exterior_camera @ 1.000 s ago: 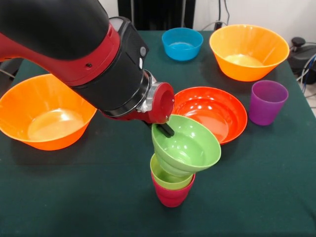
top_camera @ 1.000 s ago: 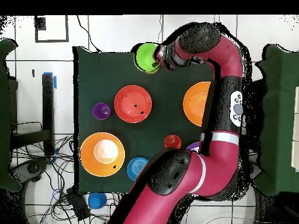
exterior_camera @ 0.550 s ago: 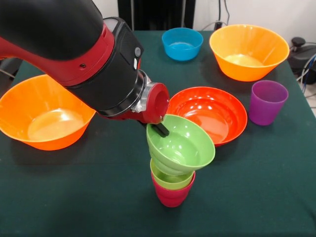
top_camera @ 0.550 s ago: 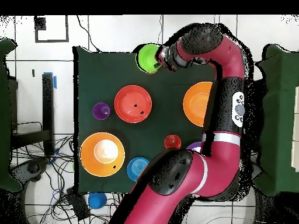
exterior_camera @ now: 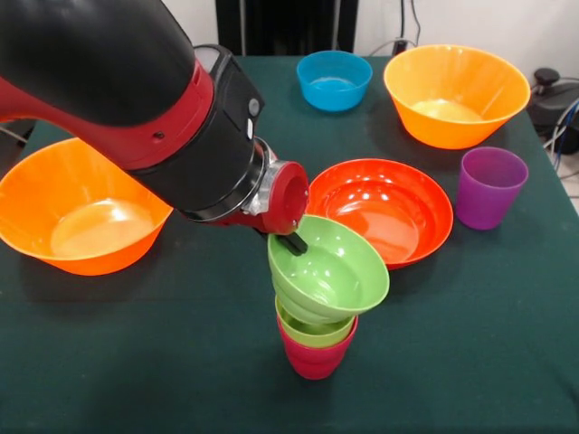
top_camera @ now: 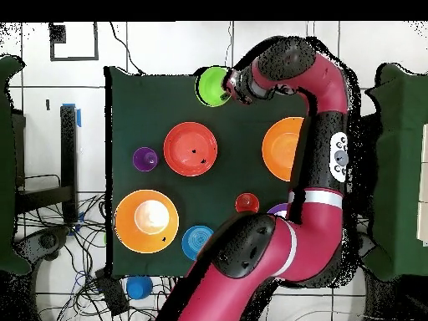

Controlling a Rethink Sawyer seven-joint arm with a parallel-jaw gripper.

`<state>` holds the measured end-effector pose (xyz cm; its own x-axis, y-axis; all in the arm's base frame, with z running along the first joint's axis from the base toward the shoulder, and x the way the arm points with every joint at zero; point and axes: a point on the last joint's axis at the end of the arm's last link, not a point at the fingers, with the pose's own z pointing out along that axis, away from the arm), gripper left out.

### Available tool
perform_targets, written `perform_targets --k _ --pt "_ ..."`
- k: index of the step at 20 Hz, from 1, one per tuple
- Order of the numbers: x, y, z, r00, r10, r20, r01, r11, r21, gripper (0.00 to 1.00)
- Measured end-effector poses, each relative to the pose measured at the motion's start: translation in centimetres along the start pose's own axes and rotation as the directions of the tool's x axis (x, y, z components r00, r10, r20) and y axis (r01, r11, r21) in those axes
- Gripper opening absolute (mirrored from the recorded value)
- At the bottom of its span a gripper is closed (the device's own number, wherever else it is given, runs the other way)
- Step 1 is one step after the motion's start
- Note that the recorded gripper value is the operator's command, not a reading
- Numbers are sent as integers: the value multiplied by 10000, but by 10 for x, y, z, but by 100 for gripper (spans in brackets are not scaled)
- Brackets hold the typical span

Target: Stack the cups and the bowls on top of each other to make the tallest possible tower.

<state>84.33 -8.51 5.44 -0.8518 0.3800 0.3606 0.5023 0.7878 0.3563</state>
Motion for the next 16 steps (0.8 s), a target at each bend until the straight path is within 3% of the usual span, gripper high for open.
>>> perform_targets --k 16 --pt "0 -14 22 9985 187 -508 -186 9998 31 0"
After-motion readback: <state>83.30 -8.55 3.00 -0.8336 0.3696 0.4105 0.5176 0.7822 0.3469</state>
